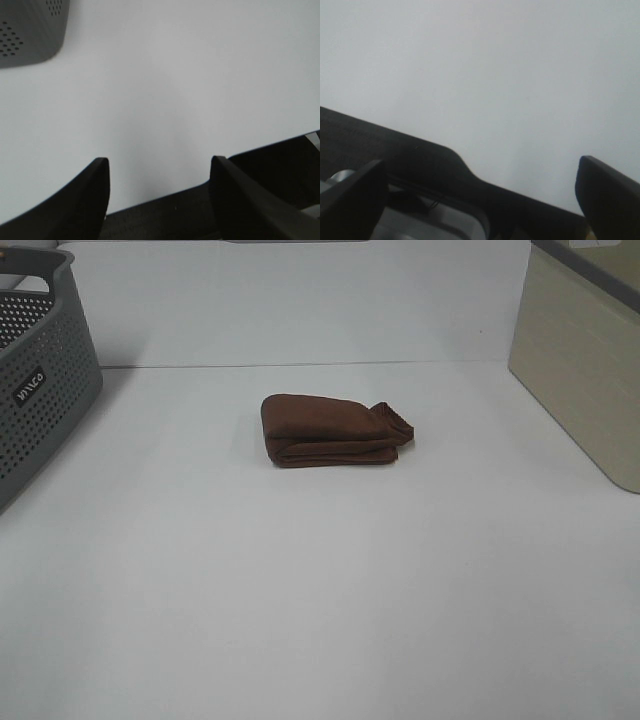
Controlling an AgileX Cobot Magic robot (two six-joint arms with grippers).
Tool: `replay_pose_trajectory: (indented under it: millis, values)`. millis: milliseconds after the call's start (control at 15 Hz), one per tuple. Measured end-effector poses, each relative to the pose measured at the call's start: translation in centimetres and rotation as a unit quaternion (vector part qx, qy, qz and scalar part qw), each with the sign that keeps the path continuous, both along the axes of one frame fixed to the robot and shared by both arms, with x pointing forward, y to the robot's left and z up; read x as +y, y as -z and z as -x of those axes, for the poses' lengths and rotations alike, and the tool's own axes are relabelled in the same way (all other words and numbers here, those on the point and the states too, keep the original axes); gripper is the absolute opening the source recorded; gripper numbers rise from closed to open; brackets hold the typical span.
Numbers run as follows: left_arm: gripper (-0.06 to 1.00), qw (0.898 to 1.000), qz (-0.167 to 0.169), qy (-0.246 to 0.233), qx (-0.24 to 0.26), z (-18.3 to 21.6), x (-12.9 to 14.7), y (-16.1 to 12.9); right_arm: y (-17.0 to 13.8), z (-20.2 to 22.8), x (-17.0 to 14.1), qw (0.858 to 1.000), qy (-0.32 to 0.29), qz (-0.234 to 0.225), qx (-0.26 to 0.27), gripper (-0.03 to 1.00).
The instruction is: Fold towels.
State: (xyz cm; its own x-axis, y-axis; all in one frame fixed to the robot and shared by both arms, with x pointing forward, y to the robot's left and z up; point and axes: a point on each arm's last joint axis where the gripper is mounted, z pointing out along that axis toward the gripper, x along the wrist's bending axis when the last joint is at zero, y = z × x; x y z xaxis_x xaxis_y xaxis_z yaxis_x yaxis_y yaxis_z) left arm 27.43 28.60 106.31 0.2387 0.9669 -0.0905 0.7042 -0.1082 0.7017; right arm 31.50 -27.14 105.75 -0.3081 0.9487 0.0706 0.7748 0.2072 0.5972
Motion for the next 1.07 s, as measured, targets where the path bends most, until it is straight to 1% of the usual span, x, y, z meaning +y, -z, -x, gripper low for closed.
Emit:
replay_pose_trajectory:
  millis: [67, 133, 267, 467, 600, 733, 933, 1067]
  values:
    - [0.57, 0.999, -0.002, 0.011, -0.050, 1.0, 0.2, 0.2, 0.0, 2.5, -0.9, 0.997, 0.005, 0.010, -0.071, 0.95]
    - [0.57, 0.998, -0.002, 0.012, -0.056, 1.1, 0.2, 0.4, 0.1, 3.1, -1.1, 0.996, 0.006, 0.010, -0.086, 0.95]
    - [0.57, 0.998, -0.003, 0.027, -0.054, 1.1, 0.0, 1.2, 0.3, 5.0, -1.6, 0.990, 0.008, 0.004, -0.140, 0.95]
    - [0.57, 0.997, -0.003, 0.040, -0.060, 1.0, -0.1, 1.2, 0.3, 7.0, -2.1, 0.979, 0.013, -0.003, -0.202, 0.95]
    - [0.57, 0.997, -0.007, 0.044, -0.061, 1.0, -0.1, 1.2, 0.4, 7.6, -2.3, 0.976, 0.014, -0.005, -0.219, 0.95]
    - [0.57, 0.996, -0.017, 0.055, -0.065, 1.0, -0.1, 1.2, 0.4, 7.6, -2.3, 0.975, 0.014, -0.005, -0.220, 0.95]
    - [0.57, 0.996, -0.020, 0.060, -0.066, 1.0, -0.2, 1.2, 0.4, 7.6, -2.3, 0.975, 0.014, -0.005, -0.220, 0.95]
    - [0.57, 0.995, -0.030, 0.071, -0.070, 1.0, -0.2, 1.2, 0.4, 7.6, -2.3, 0.975, 0.014, -0.005, -0.220, 0.95]
